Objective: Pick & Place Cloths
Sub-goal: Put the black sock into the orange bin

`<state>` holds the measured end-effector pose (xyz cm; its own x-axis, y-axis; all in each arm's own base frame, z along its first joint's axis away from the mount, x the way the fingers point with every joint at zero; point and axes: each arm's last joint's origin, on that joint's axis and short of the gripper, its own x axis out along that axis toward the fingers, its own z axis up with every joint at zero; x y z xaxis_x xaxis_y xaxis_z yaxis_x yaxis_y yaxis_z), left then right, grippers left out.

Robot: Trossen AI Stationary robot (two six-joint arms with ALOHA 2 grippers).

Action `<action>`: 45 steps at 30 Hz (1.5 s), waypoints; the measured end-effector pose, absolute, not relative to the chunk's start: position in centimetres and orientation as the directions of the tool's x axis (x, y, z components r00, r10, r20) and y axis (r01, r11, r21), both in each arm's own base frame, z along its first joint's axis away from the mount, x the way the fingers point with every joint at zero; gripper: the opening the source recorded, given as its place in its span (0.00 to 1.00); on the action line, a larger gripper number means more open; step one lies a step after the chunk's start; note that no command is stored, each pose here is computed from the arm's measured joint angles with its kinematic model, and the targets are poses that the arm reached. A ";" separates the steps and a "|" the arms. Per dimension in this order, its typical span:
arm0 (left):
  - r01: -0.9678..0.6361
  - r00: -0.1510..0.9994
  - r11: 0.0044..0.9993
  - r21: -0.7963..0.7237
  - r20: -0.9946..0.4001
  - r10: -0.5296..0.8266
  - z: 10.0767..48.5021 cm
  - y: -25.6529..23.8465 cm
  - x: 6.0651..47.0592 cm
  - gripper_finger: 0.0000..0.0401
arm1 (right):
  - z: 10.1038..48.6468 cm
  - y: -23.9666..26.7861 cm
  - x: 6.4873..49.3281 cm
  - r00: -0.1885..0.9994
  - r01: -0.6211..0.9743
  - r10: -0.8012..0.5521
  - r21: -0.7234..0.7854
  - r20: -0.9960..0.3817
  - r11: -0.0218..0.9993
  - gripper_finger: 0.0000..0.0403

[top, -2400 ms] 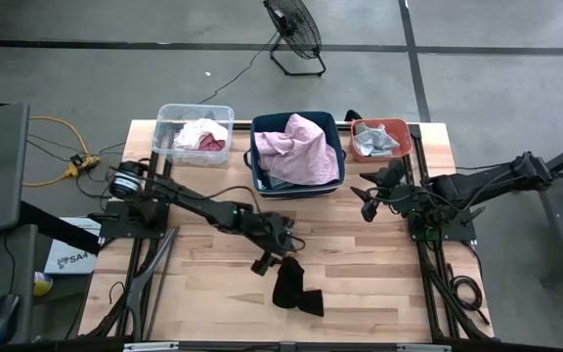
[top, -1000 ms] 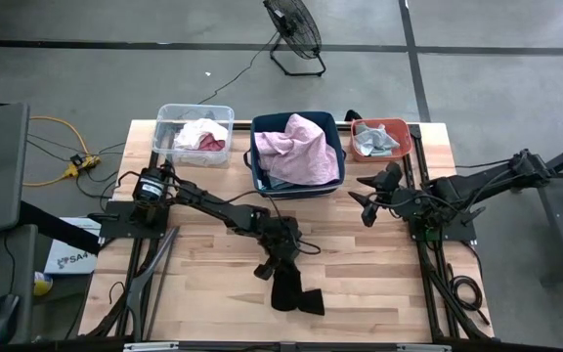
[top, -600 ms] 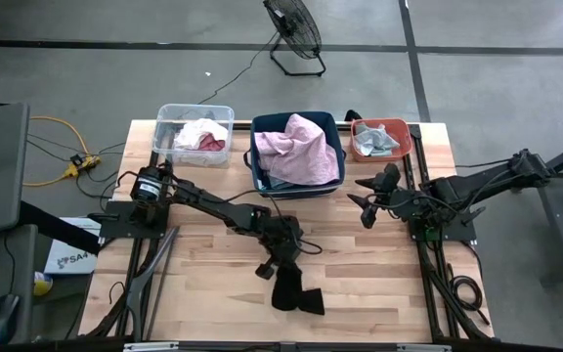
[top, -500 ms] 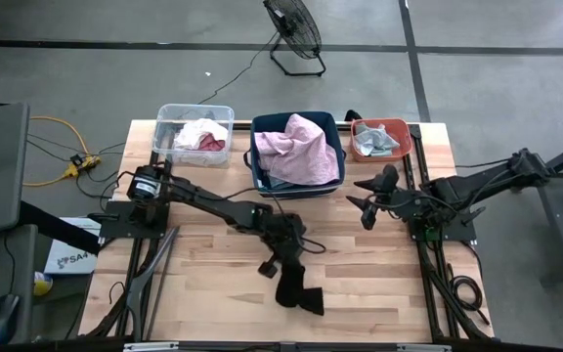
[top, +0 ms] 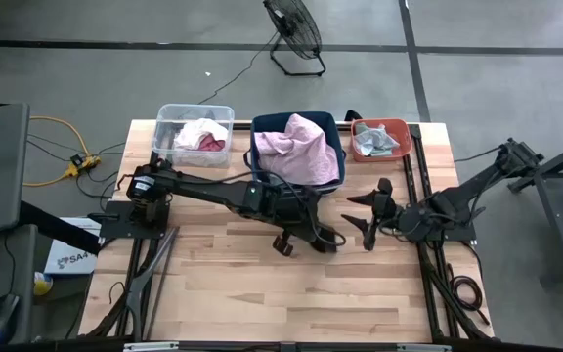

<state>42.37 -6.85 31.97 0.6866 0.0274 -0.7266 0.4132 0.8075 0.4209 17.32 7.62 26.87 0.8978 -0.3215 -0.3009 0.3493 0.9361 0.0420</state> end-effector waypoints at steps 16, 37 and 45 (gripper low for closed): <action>0.171 0.757 0.744 0.646 -0.569 0.320 38.1 -5.9 41.9 0.00 | 24.7 12.0 21.4 0.883 0.434 -0.447 -0.111 -0.142 0.894 0.55; 0.131 0.783 0.736 0.664 -0.524 0.334 38.5 -5.9 42.2 0.00 | 23.5 10.0 24.8 0.819 0.568 -0.565 0.003 -0.099 0.823 0.55; 0.139 0.781 0.737 0.661 -0.531 0.328 38.4 -5.9 42.1 0.00 | 23.5 10.0 24.8 0.818 0.566 -0.567 -0.038 -0.100 0.824 0.38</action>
